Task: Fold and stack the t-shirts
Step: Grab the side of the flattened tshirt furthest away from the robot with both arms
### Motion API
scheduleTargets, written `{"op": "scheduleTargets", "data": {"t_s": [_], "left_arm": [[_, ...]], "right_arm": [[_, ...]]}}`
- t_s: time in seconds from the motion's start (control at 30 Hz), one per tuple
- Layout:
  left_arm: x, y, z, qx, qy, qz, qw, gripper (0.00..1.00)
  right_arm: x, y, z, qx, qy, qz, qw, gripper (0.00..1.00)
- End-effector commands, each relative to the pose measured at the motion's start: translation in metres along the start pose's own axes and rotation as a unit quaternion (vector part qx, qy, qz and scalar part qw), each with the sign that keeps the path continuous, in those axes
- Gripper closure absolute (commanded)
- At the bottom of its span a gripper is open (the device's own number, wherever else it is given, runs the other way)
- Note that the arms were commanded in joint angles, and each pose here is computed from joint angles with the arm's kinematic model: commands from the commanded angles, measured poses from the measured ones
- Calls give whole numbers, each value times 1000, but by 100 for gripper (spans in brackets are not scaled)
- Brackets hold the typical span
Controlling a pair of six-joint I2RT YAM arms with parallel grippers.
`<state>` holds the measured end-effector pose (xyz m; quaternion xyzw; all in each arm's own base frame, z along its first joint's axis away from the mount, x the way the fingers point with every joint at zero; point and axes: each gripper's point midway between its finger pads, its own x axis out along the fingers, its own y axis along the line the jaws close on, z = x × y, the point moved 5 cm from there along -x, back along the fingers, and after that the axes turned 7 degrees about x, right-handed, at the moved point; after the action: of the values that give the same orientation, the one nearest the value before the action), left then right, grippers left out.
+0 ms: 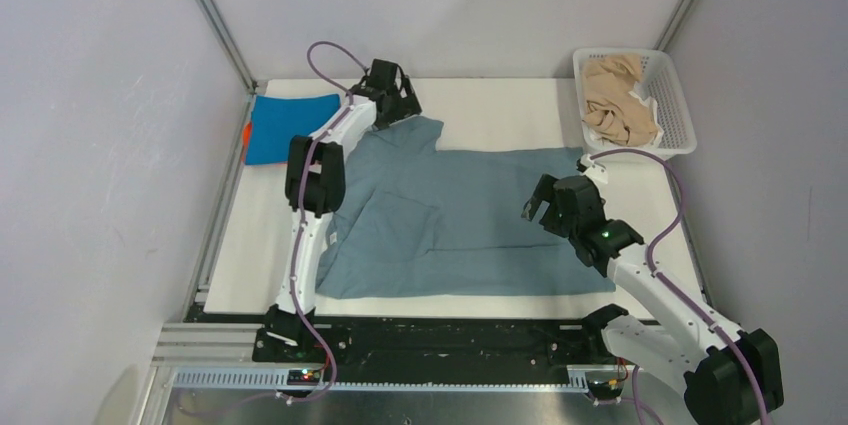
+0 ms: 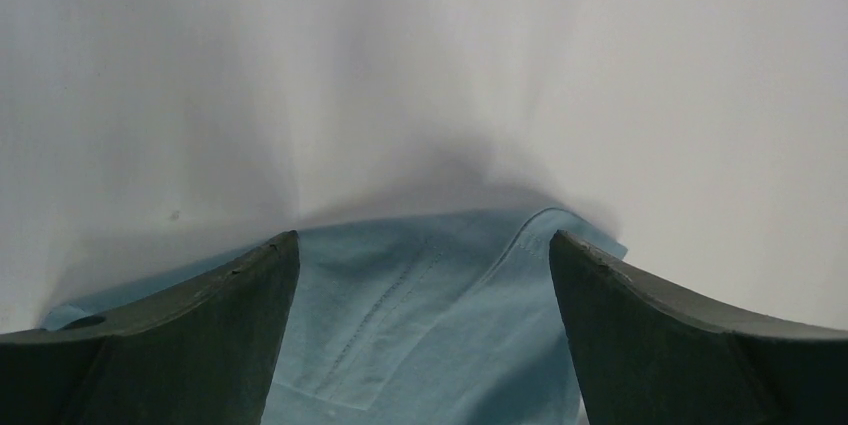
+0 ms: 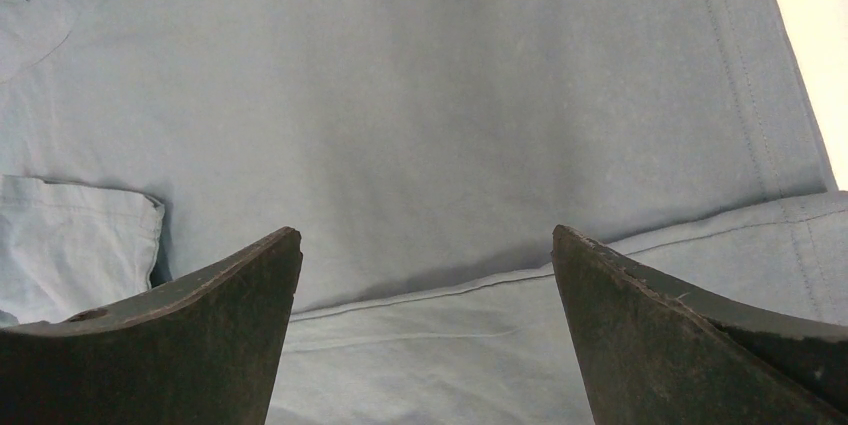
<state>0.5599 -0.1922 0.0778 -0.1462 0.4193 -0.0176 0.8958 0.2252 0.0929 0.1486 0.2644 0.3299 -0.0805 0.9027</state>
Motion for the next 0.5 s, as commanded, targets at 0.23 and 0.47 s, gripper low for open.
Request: {"op": "scheduleTargets", "data": {"t_s": [0.23, 0.47], "left_arm": [[-9, -6, -13, -24, 30, -23, 999, 8], [-26, 13, -30, 20, 46, 50, 997, 20]], "right_arm": [[-4, 1, 6, 7, -16, 12, 1000, 0], [-3, -2, 5, 11, -15, 8, 1000, 0]]}}
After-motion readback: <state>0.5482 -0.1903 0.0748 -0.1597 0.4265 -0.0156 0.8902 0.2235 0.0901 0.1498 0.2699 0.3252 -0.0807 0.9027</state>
